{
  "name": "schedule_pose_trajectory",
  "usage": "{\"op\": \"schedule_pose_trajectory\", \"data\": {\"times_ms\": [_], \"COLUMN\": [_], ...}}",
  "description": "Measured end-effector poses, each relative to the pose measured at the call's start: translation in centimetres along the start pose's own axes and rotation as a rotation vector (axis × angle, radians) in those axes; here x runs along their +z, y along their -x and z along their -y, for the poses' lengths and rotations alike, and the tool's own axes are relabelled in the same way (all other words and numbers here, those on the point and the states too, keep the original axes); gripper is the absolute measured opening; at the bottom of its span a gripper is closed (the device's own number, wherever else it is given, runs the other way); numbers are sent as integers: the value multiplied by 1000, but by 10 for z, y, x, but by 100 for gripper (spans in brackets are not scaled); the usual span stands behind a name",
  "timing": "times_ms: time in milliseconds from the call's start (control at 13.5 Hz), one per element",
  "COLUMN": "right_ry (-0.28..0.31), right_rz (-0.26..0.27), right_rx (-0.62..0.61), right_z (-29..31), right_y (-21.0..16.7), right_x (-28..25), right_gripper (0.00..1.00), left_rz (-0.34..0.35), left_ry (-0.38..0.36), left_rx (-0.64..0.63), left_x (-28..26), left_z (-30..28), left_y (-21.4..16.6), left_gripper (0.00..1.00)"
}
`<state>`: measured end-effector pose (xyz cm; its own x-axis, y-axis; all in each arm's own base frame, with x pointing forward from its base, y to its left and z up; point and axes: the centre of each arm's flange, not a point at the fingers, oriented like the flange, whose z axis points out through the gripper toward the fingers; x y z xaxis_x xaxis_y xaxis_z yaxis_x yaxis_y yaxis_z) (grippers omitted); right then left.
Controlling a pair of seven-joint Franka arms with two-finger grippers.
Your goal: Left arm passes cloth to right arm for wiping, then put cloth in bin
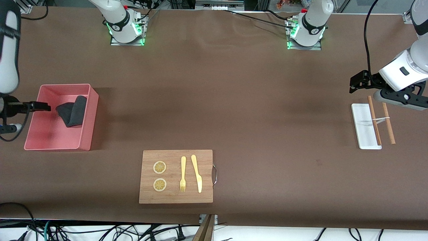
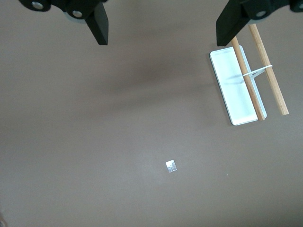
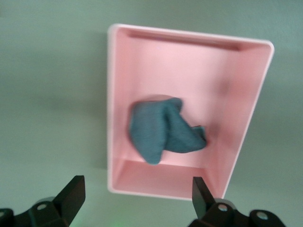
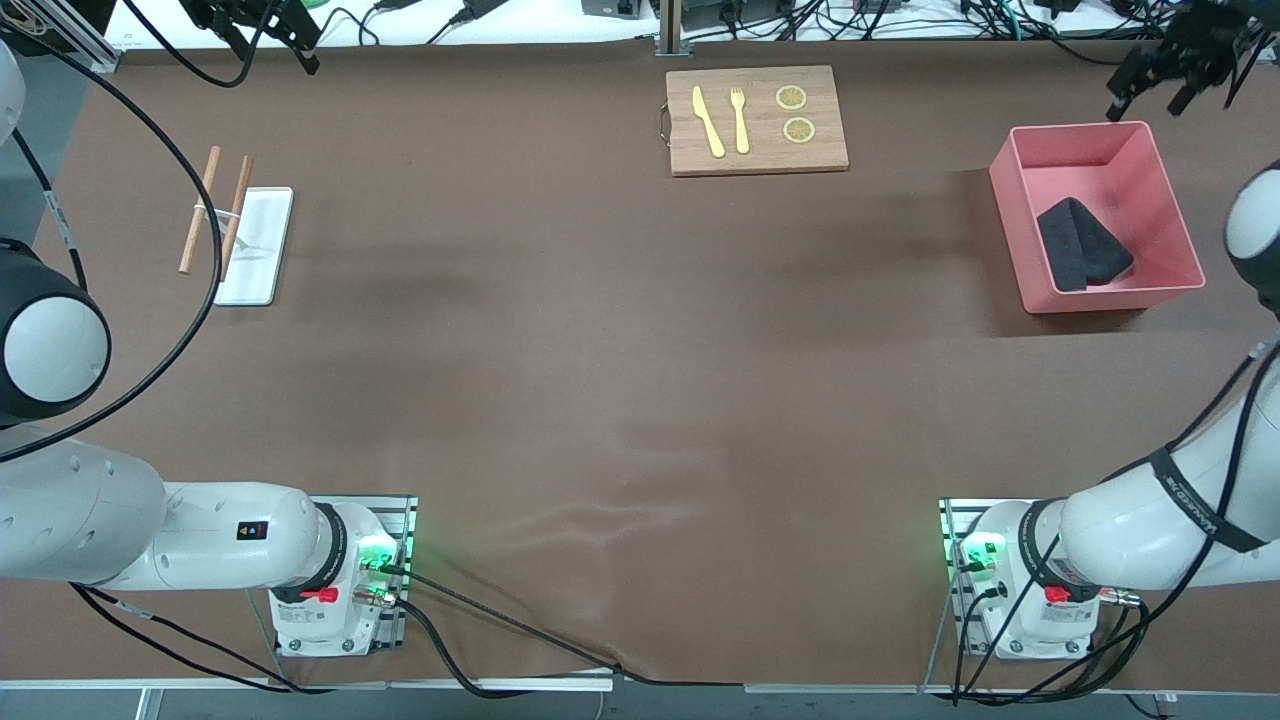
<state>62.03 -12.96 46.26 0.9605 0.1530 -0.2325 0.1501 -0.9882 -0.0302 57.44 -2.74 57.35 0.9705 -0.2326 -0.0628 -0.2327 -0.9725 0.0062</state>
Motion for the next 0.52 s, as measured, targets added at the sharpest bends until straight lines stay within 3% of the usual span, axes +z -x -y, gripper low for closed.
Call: {"op": "schedule_pose_trajectory", "data": {"times_ms": [222, 518], "right_ry": [-13, 60], "right_rz": [-46, -103], "right_rx": [-86, -162], "right_z": [49, 88], "right_y": [25, 46], "right_x": [-58, -104], "right_gripper": [100, 100], "left_rz": [0, 0], "left_ry": [0, 0], "left_rx": [0, 0], "left_x": [0, 0], "left_z": [0, 0], "left_y": [0, 0], "left_gripper": [100, 100]}}
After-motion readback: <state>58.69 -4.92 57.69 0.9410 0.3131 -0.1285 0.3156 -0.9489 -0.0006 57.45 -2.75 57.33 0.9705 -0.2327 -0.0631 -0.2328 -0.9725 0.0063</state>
